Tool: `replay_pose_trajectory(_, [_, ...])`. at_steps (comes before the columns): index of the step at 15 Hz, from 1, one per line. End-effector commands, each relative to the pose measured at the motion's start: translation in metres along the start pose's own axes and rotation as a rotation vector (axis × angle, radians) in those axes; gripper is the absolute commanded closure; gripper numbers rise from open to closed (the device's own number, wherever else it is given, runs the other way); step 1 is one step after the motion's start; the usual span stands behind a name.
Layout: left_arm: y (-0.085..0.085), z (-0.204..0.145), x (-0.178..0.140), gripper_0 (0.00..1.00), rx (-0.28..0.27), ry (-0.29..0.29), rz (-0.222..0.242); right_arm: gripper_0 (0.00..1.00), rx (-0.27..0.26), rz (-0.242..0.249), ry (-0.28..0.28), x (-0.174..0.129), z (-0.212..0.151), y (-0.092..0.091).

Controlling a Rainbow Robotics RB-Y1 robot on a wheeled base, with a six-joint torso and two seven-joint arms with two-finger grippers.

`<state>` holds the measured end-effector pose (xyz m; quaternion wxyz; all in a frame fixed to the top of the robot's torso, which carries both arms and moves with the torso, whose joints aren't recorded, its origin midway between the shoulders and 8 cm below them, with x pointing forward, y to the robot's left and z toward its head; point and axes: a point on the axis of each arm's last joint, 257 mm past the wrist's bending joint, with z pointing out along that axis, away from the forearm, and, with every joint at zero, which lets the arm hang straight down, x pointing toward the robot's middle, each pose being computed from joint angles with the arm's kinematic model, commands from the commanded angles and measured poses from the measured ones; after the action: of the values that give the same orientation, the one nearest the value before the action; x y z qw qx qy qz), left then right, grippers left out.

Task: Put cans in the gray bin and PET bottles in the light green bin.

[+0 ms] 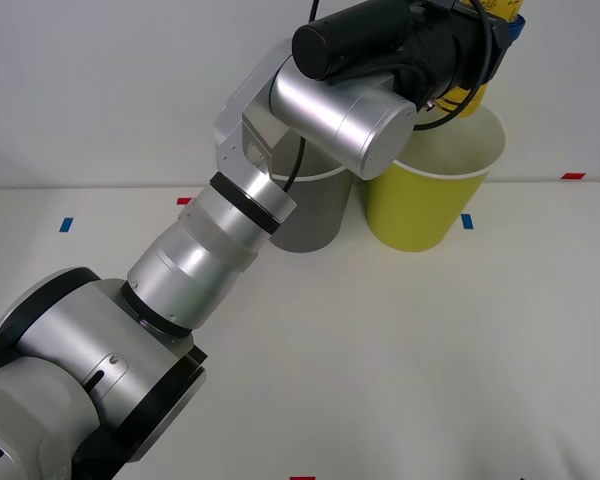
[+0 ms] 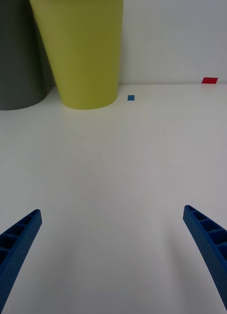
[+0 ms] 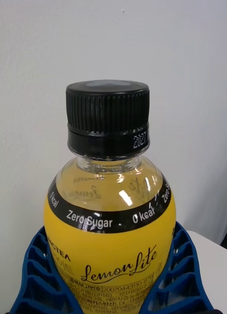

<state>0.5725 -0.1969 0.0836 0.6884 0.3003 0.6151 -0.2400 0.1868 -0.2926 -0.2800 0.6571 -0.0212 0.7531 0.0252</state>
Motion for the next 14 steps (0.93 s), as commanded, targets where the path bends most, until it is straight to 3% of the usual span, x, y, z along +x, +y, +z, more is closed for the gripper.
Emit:
replay_pose_trajectory(1, [0.0,0.0,0.0,0.0,-0.001,0.0,-0.001,0.0,0.0,0.0,0.0,0.0,0.0,0.0])
replay_pose_trajectory(3, [0.005,-0.002,-0.002,0.0,-0.005,-0.004,0.0,0.0,0.0,0.0,0.0,0.0,0.0,0.0])
replay_pose_trajectory(5, [0.014,-0.008,-0.003,0.0,0.013,0.0,-0.038,0.0,0.0,0.0,0.0,0.0,0.0,0.0])
replay_pose_trajectory(7, [0.022,-0.015,-0.003,0.0,0.026,0.016,-0.048,0.0,0.0,0.0,0.0,0.0,0.0,0.0])
replay_pose_trajectory(10, [0.035,-0.054,0.001,0.0,0.025,0.073,0.021,0.0,0.0,0.0,0.0,0.0,0.0,0.0])
replay_pose_trajectory(14, [0.056,-0.124,0.035,0.0,-0.02,0.048,0.031,0.0,0.0,0.0,0.0,0.0,0.0,0.0])
